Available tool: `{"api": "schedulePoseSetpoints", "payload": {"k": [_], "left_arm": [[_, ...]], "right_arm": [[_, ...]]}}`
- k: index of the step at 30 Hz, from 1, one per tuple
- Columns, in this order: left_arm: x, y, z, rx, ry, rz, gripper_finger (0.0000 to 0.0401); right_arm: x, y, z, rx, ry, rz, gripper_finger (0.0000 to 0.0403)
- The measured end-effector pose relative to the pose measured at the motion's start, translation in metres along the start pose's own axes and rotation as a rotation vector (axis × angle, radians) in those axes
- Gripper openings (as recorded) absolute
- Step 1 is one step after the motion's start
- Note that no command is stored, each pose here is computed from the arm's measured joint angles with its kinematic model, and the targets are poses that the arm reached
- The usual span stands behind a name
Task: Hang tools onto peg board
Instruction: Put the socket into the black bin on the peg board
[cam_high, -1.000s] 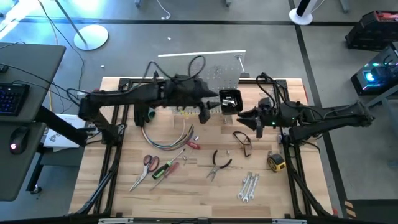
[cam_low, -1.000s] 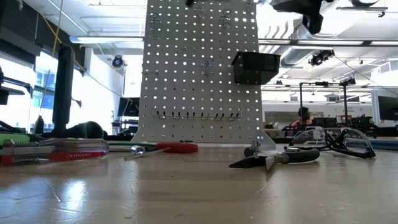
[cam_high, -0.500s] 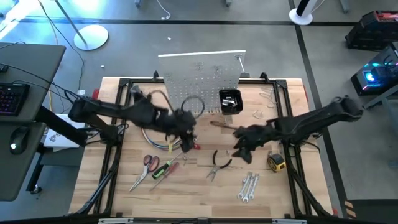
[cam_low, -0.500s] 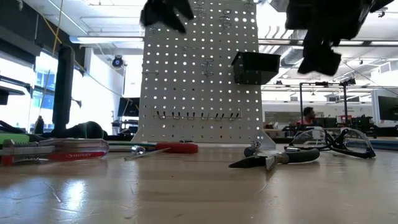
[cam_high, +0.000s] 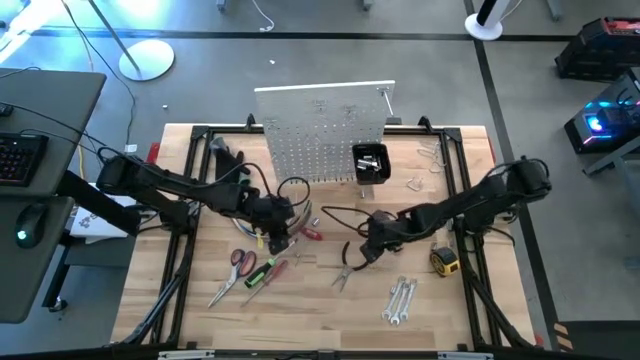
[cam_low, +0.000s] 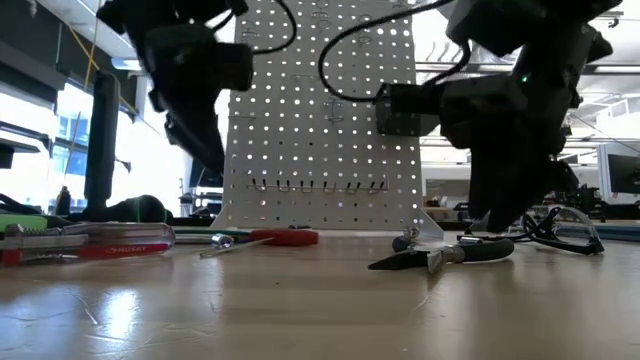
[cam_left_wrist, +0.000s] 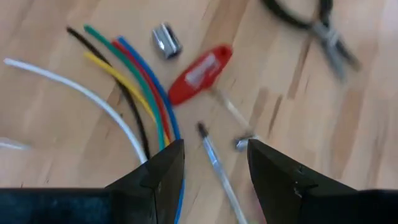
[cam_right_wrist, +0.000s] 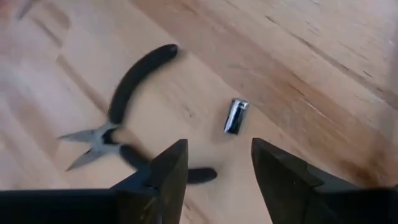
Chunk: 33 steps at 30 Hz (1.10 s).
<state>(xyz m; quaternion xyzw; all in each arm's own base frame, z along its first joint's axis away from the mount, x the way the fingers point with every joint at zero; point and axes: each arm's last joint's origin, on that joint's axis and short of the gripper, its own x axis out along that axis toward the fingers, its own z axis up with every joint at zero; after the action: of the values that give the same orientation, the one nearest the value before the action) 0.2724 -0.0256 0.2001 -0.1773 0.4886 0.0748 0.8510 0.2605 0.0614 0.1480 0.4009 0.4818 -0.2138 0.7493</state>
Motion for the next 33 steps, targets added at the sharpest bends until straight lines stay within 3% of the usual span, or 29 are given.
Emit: {"api": "schedulePoseSetpoints", "payload": {"k": [6, 10, 21, 33], "left_arm": [[0.006, 0.004, -0.009, 0.11, 0.049, -0.06, 0.0167], [0.006, 0.003, -0.008, 0.121, 0.042, -0.066, 0.0167], [0.006, 0.004, -0.002, -0.022, -0.003, -0.08, 0.0167], [0.006, 0.004, -0.002, -0.119, 0.0, -0.079, 0.0167]], "right_arm": [[0.008, -0.004, 0.005, 0.104, -0.028, -0.036, 0.0157], [0.008, -0.005, 0.008, 0.097, -0.053, -0.048, 0.0149], [0.013, -0.007, 0.006, -0.033, -0.014, -0.062, 0.0145], [0.022, -0.005, 0.007, -0.009, -0.054, -0.064, 0.0144]]}}
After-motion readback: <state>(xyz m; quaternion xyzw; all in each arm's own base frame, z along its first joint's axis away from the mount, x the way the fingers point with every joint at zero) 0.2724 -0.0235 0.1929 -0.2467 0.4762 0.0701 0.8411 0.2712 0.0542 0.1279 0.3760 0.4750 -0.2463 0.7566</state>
